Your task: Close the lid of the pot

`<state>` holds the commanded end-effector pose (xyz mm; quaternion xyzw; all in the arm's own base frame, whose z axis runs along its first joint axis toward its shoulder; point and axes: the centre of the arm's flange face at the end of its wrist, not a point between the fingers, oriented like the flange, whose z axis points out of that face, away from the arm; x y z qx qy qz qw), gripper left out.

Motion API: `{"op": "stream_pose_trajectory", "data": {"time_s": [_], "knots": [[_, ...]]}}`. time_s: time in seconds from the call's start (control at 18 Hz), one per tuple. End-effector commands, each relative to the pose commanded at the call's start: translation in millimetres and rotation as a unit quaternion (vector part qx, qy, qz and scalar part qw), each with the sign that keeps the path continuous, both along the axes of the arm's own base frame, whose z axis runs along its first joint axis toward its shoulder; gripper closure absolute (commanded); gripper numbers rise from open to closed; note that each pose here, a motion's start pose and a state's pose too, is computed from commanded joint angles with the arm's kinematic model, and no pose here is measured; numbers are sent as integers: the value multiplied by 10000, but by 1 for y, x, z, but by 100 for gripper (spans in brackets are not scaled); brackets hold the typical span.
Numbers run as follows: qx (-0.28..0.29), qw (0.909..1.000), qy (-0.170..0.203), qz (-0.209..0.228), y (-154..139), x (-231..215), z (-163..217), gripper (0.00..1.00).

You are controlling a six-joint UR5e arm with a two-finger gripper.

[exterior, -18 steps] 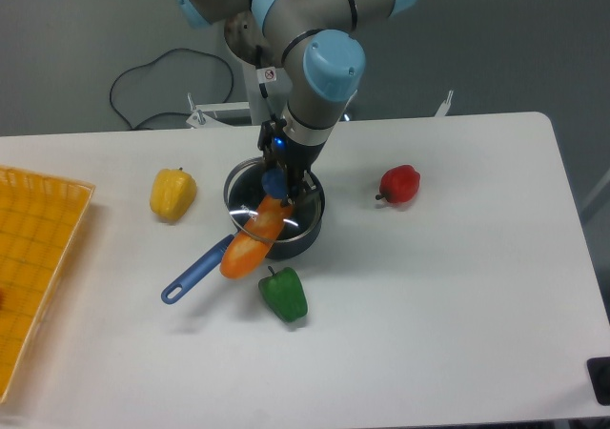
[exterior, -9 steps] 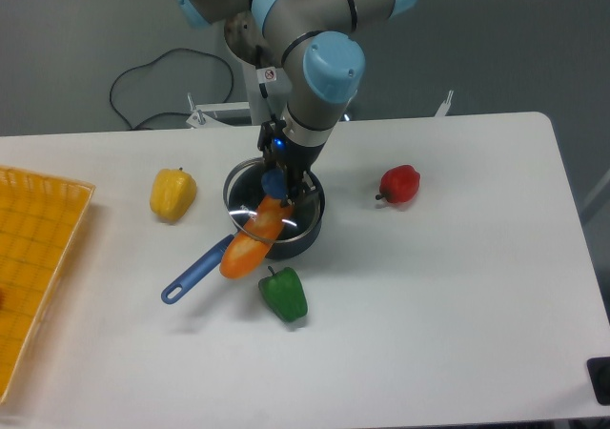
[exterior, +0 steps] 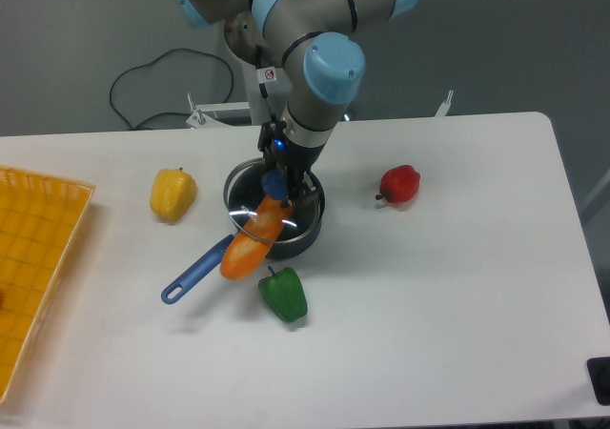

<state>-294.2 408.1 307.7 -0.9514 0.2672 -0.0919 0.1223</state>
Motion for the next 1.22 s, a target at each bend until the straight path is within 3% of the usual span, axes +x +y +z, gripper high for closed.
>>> {"op": "stream_pose_trajectory", "data": {"time_s": [1.22], "knots": [[-64, 9999, 55, -89, -2, 0, -2, 43]]}}
